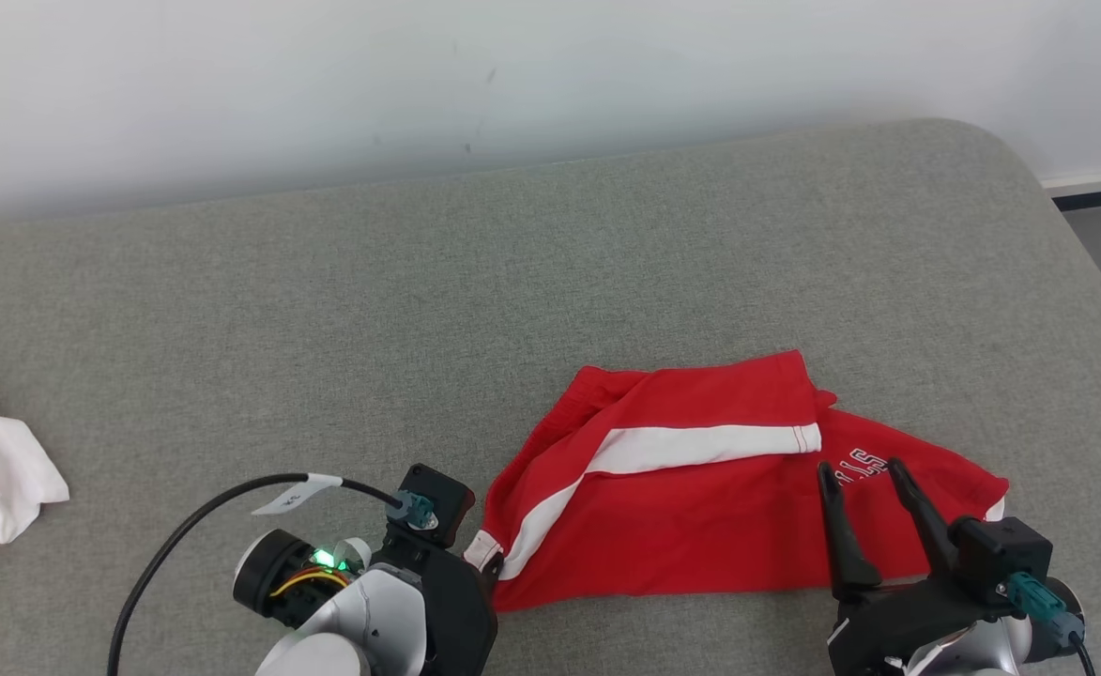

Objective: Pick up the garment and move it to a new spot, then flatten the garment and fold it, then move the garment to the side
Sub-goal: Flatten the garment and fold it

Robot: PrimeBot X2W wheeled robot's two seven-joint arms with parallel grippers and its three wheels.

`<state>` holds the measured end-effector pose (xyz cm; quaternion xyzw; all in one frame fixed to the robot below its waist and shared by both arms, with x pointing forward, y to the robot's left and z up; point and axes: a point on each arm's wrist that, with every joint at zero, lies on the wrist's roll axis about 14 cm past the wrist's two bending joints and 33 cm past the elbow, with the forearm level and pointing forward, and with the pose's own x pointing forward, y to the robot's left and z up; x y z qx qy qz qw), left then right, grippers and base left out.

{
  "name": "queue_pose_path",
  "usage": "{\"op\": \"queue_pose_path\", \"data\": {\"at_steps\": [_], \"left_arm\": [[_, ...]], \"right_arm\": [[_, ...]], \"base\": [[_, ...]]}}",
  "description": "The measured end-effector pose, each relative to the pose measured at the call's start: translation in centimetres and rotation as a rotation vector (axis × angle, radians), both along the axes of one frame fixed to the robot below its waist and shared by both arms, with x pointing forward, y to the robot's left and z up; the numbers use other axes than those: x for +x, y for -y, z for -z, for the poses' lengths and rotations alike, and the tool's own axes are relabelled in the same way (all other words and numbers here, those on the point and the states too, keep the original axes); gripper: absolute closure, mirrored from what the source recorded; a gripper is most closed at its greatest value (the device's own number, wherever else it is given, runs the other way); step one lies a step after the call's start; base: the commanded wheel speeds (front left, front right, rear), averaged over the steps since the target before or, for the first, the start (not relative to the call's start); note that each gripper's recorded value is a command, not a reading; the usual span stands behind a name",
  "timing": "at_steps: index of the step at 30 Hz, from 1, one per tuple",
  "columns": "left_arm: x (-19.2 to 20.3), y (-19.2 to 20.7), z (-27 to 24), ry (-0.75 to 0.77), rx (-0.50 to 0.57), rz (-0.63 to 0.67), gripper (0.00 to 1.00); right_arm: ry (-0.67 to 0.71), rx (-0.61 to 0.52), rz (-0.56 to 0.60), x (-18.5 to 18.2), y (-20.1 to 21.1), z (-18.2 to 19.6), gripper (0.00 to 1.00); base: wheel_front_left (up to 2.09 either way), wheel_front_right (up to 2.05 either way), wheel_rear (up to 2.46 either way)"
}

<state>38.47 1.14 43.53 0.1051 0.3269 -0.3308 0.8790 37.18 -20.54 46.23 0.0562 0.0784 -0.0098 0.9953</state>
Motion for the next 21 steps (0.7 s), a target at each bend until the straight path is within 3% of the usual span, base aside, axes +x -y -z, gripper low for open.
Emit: {"op": "queue_pose_path", "data": {"at_steps": [1,4,7,10,15,21], "left_arm": [[0.0,0.0,0.1,-0.008,0.007,0.002,0.31],[0.0,0.1,0.4,-0.026,0.021,0.004,0.37],[-0.1,0.1,0.8,-0.042,0.025,0.007,0.57],[-0.1,0.4,0.8,-0.049,0.024,0.016,0.99],[0.0,0.6,0.7,-0.048,0.020,0.024,1.00],[-0.3,0.8,0.7,-0.046,0.012,0.026,1.00]], "right_arm": [[-0.001,0.000,0.001,0.0,0.0,0.0,0.00],[-0.007,-0.001,-0.007,0.1,-0.2,0.1,0.00],[-0.019,-0.016,-0.036,0.5,-1.0,0.1,0.00],[-0.045,-0.036,-0.067,1.3,-1.7,0.1,0.00],[-0.123,-0.063,-0.073,2.6,-1.4,0.1,0.00],[-0.314,-0.099,-0.047,2.5,0.1,2.7,0.00]], "base": [[0.00,0.00,0.00],[0.00,0.00,0.00],[0.00,0.00,0.00],[0.00,0.00,0.00],[0.00,0.00,0.00],[0.00,0.00,0.00]]}}
